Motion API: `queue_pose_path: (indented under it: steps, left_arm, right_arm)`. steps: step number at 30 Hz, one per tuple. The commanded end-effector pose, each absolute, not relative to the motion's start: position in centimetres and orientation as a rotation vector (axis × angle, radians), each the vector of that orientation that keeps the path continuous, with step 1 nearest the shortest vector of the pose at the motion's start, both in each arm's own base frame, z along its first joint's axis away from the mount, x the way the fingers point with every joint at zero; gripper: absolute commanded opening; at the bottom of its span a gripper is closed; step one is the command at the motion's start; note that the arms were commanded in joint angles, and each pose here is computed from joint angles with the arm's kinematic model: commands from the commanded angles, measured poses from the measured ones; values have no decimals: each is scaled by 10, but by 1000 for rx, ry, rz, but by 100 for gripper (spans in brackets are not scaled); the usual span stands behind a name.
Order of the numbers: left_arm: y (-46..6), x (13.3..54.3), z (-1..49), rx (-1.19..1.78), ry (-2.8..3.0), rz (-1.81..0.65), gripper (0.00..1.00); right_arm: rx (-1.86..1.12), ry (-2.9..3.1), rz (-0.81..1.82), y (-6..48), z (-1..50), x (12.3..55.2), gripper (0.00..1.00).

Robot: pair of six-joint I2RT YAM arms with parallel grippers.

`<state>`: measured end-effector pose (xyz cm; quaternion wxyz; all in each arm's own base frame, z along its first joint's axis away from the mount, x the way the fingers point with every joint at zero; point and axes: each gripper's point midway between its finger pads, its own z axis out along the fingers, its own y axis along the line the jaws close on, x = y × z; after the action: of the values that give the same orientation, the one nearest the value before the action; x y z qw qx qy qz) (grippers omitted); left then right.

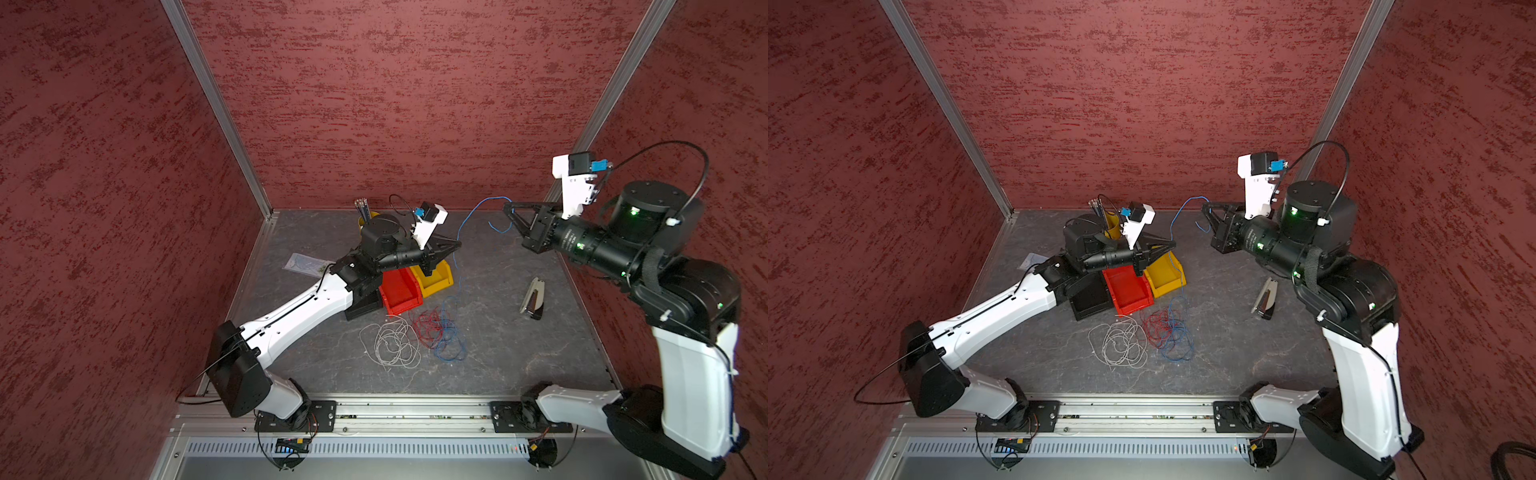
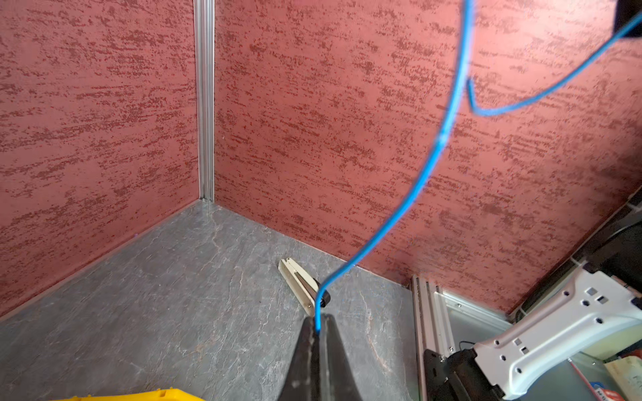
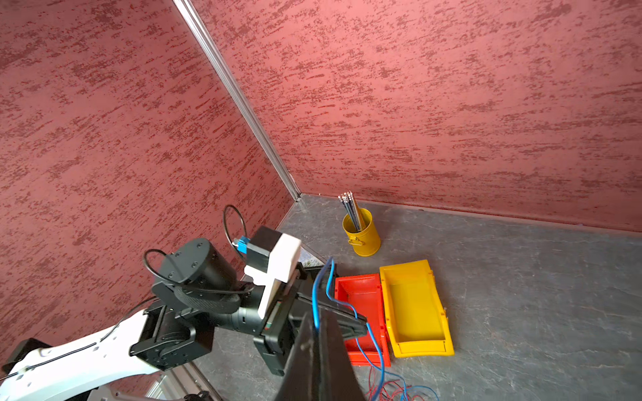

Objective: Untangle and sort cables by color
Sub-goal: Untie the cable.

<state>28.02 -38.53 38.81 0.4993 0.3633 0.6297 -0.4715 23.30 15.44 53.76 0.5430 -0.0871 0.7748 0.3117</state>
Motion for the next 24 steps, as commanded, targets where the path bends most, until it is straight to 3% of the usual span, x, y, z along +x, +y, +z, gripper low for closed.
queue_pose_path:
  steps: [1,12,16,19,20,24]
  left_arm:
    - [-381,275,392,905,1535,-1147,0]
    - [-358,266,448,901,1534,-1077,0]
    - [-355,258,475,904,1485,-1098,0]
    - [-353,252,492,898,1446,-1104,0]
    - [-352,251,496,898,1441,-1104,0]
    - [-350,247,508,907,1430,-1106,0]
  right_arm:
    - [-174,1865,702,151,522,240,0]
    - [-149,2070,632,157,433,268,0]
    - [-197,2110,721,174,400,272,27]
    - [-228,2119,757,181,376,272,66]
    - [-247,2119,765,183,370,271,74]
    - [-368,2086,849,198,347,261,86]
